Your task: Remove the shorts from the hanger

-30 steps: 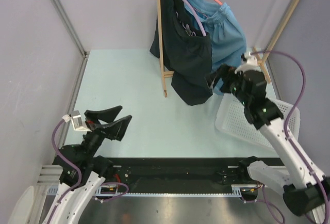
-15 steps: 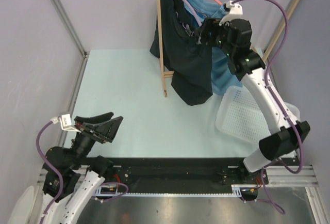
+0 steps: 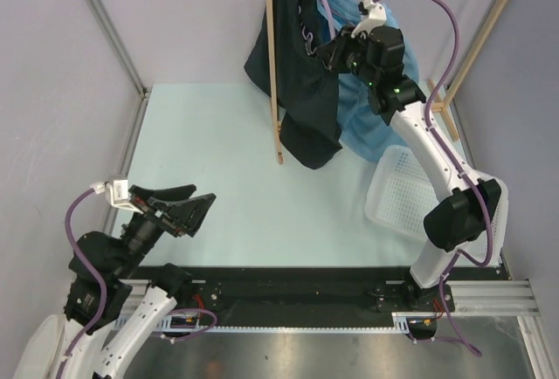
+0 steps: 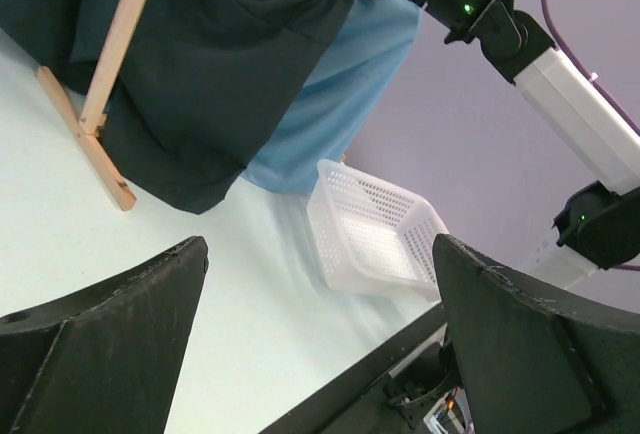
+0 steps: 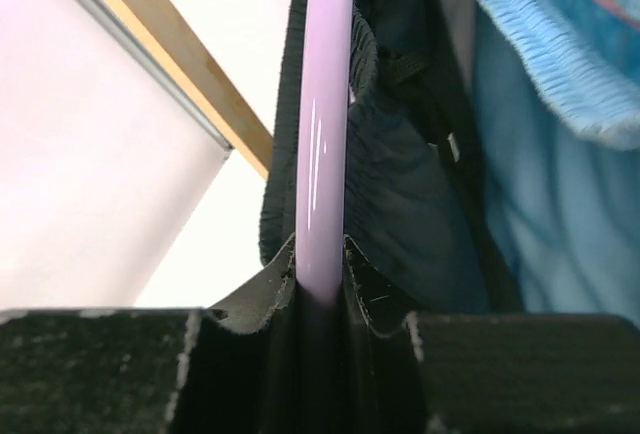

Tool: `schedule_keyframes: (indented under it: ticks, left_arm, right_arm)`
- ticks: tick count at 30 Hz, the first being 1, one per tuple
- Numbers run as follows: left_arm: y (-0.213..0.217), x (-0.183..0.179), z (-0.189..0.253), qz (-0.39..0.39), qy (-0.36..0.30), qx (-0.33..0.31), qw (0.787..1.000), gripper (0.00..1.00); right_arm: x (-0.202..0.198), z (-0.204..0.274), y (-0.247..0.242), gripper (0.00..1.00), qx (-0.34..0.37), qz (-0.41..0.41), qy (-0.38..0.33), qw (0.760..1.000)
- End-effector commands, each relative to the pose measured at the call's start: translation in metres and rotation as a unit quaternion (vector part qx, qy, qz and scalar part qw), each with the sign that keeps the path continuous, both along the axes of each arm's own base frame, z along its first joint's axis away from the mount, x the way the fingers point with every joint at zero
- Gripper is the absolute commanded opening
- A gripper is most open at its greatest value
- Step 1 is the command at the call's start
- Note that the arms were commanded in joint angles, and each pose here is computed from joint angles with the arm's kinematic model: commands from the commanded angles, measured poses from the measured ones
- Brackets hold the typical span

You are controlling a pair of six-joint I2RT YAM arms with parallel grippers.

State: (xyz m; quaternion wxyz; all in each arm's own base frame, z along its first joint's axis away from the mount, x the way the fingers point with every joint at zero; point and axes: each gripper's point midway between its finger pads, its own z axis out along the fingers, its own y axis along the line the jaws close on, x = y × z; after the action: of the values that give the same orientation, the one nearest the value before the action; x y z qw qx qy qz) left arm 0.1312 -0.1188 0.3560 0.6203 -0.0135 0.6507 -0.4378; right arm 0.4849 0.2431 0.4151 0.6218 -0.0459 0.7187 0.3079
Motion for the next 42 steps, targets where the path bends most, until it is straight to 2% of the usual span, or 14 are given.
schedule_keyframes:
  ticks: [1, 4, 15, 26, 35, 42]
  left_arm:
    - [-0.019, 0.007, 0.003, -0.039, -0.011, 0.02, 0.999, 1.0]
    - [-0.024, 0.008, 0.004, -0.052, -0.01, 0.029, 0.998, 1.0]
    - [-0.022, 0.007, 0.003, -0.05, -0.013, 0.052, 0.997, 1.0]
    - [-0.02, 0.009, 0.01, -0.045, -0.017, 0.062, 0.997, 1.0]
    - [-0.019, 0.007, 0.013, -0.044, -0.015, 0.06, 0.997, 1.0]
    - [-0.021, 0.008, 0.018, -0.048, -0.019, 0.063, 0.997, 1.0]
  right_arm:
    - [-0.01, 0.048, 0.001, 0.0, 0.082, 0.012, -0.046, 0.996]
    - [-0.015, 0.062, 0.002, 0.0, 0.099, 0.023, -0.082, 0.992]
    - [-0.03, 0.069, 0.001, 0.0, 0.057, 0.038, -0.171, 0.983]
    - [-0.058, 0.105, -0.001, 0.0, 0.054, 0.042, -0.272, 0.96]
    - [-0.072, 0.127, -0.01, 0.0, 0.068, 0.029, -0.305, 0.949]
    - [-0.085, 0.123, -0.015, 0.0, 0.054, 0.026, -0.29, 0.955]
